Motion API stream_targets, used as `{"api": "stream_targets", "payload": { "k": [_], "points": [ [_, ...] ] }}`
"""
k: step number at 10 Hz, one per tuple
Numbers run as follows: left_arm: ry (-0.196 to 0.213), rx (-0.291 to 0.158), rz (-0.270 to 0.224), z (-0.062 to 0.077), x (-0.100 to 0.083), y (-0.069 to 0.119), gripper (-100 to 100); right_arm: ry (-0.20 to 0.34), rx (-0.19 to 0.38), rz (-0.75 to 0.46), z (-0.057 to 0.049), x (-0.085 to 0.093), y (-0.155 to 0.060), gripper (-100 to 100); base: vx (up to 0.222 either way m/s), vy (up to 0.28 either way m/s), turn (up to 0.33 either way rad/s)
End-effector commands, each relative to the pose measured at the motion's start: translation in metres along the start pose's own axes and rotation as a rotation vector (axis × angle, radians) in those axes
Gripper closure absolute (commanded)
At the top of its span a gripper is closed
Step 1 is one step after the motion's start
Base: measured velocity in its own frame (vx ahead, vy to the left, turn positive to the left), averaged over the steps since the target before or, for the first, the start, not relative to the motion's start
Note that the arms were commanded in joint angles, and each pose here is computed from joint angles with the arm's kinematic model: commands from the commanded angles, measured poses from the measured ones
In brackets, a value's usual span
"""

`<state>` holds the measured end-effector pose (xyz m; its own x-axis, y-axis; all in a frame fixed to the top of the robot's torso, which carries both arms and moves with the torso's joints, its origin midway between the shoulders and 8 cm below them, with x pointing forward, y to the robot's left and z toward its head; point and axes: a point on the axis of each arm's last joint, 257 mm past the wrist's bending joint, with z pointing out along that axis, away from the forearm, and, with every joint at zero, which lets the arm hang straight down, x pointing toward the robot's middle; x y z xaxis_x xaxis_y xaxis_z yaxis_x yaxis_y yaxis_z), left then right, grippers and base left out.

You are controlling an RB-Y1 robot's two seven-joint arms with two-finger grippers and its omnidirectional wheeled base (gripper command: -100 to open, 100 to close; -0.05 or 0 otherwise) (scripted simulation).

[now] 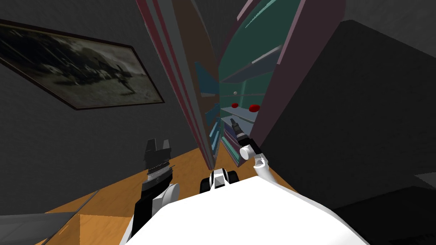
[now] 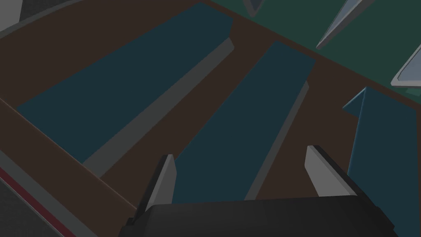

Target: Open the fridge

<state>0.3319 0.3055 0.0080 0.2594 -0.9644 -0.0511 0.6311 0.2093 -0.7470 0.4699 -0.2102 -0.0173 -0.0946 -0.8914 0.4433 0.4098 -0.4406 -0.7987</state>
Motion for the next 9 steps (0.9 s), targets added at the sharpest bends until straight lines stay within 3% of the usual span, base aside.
{"api": "stream_targets", "payload": {
  "k": [1, 3, 4, 6, 7, 9],
  "points": [
    [0.000, 0.000, 0.000, 0.000, 0.000, 0.000, 0, -0.015, 0.012, -0.002, 0.016, 0.002, -0.013, -100, -0.002, 0.015, -0.044],
    [0.000, 0.000, 0.000, 0.000, 0.000, 0.000, 0, -0.039, -0.009, -0.003, 0.019, -0.004, -0.010, -100, 0.001, 0.014, -0.016],
    [0.000, 0.000, 0.000, 0.000, 0.000, 0.000, 0, -0.036, 0.017, -0.009, 0.031, 0.003, -0.027, -100, 0.002, 0.017, -0.050],
    [0.000, 0.000, 0.000, 0.000, 0.000, 0.000, 0, -0.058, -0.003, -0.009, 0.033, -0.002, -0.023, -100, 0.001, 0.013, -0.011],
    [0.000, 0.000, 0.000, 0.000, 0.000, 0.000, 0, -0.052, 0.025, -0.018, 0.044, 0.006, -0.042, -100, 0.000, 0.016, -0.052],
    [0.000, 0.000, 0.000, 0.000, 0.000, 0.000, 0, -0.074, 0.002, -0.019, 0.046, 0.000, -0.037, -100, 0.000, 0.014, -0.006]
  ]
}}
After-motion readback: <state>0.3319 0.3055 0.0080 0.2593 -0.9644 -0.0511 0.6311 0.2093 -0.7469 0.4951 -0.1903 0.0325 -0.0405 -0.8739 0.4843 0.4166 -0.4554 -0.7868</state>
